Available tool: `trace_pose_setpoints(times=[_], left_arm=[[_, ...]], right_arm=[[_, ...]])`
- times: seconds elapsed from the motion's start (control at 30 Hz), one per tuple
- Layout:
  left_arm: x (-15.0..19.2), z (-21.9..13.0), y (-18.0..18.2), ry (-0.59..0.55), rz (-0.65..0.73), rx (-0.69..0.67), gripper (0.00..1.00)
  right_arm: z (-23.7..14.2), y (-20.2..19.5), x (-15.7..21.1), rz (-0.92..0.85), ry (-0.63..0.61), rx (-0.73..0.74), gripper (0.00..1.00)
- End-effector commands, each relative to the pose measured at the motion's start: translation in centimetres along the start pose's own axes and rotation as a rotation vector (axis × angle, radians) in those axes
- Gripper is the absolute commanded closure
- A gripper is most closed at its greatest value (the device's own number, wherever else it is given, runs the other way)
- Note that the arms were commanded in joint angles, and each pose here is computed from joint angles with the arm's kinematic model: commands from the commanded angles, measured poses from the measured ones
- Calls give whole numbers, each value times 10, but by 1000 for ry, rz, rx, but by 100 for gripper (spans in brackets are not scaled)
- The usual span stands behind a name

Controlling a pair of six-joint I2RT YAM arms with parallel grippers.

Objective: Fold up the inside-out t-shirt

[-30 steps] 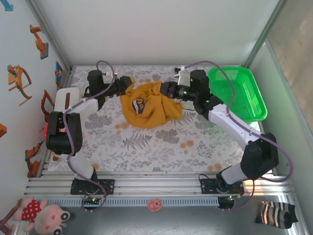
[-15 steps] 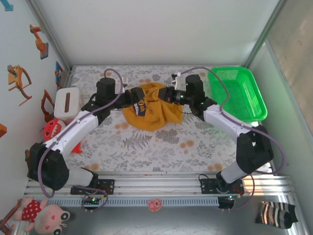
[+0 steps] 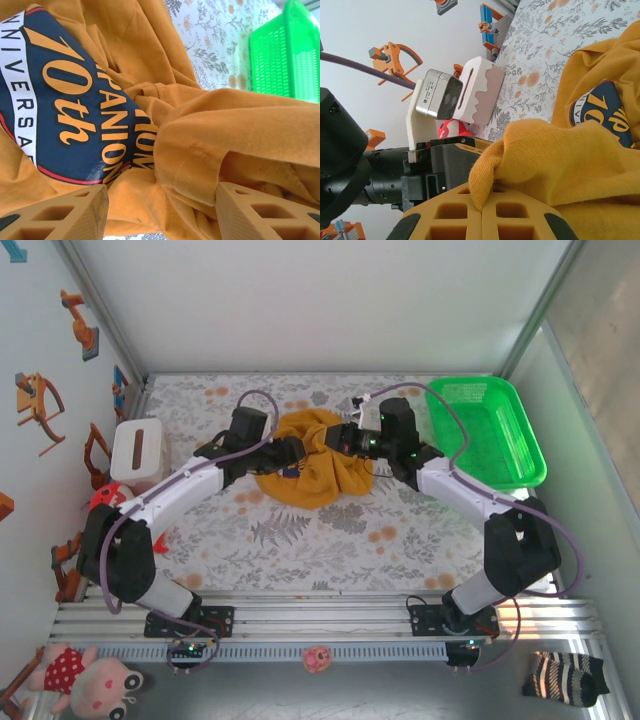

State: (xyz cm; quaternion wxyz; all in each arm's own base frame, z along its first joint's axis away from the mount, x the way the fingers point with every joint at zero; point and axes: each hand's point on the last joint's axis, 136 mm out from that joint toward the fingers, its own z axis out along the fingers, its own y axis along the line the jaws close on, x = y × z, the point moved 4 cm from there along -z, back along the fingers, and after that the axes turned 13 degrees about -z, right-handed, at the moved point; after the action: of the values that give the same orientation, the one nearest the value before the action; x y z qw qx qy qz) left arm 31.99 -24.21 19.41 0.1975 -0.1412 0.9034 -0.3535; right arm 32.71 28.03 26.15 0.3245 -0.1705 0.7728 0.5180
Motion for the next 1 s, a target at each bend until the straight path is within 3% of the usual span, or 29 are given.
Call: trace_pose_setpoints(times=[0.0, 0.23, 0.33, 0.47, 0.6, 0.77, 0.9, 0.97], left_arm=[[-5, 1, -13, -14, 44, 10, 43], [-7, 13, -19, -1, 48, 16, 43], [-7, 18, -20, 6, 49, 13, 49], [-7, 21, -22, 18, 57, 21, 64], [-11, 13, -30, 13, 86, 30, 100], [-32, -32, -64, -29, 125, 152, 100], [-44, -74, -95, -35, 139, 397, 100], [-53, -93, -104, -48, 129, 541, 100]], right_arm=[[-8, 11, -12, -24, -41, -14, 100], [-8, 12, -12, -26, -40, -16, 100], [-8, 12, -12, -27, -40, -16, 100], [-8, 10, -12, -25, -41, -12, 100], [-7, 6, -13, -21, -41, 2, 100], [-11, -31, -15, 33, -67, 110, 100], [-12, -69, -17, 114, -102, 215, 100], [-13, -81, -16, 143, -98, 260, 73]])
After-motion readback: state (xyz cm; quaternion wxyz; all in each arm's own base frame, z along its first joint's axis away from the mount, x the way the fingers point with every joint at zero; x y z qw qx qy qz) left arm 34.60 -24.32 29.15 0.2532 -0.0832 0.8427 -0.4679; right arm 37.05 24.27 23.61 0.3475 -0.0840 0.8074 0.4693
